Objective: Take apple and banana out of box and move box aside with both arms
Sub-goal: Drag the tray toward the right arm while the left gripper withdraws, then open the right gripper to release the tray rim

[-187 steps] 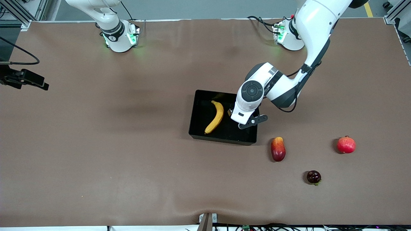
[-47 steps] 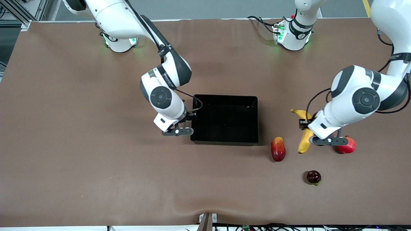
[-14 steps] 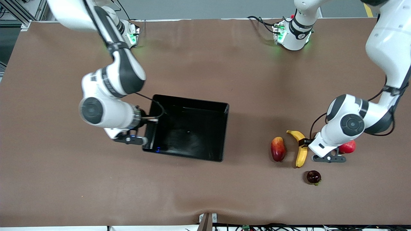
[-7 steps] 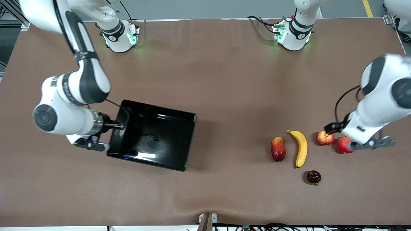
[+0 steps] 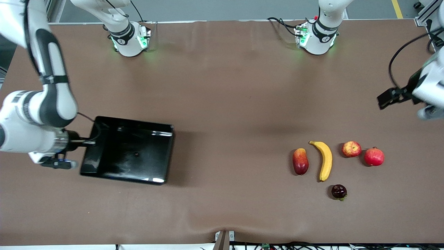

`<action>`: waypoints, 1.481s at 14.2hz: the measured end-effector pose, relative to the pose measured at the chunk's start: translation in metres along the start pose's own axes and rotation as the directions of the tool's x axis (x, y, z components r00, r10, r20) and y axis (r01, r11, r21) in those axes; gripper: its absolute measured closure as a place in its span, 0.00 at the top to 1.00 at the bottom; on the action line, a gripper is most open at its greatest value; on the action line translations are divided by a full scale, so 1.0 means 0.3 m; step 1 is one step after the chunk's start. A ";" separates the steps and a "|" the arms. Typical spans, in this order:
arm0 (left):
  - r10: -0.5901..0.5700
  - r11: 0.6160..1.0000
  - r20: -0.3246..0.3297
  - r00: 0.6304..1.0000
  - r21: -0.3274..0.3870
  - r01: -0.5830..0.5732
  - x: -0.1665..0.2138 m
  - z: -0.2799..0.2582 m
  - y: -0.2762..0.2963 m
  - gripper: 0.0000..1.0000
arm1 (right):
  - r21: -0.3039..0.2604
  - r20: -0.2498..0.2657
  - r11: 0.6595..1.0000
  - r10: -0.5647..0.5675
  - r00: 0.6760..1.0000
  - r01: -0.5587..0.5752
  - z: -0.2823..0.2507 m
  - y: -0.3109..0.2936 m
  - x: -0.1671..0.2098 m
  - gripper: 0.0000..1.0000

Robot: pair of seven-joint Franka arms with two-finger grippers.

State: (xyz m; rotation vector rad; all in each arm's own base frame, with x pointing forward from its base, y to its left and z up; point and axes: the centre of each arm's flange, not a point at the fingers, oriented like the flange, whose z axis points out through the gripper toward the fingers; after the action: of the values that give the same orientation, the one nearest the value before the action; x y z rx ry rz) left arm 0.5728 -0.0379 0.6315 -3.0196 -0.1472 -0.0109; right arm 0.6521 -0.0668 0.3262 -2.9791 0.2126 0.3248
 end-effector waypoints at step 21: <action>0.049 0.996 0.042 0.998 -0.071 -0.046 -0.147 -0.061 -0.014 1.00 | 0.008 -0.112 0.987 -0.160 0.981 0.162 0.061 0.605 0.074 0.70</action>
State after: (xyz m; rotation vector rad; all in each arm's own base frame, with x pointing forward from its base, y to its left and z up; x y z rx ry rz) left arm 0.5285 -0.0402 0.6495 -3.0935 -0.0800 0.0555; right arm 0.6418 -0.2447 0.2815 -2.9748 -0.0154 0.1376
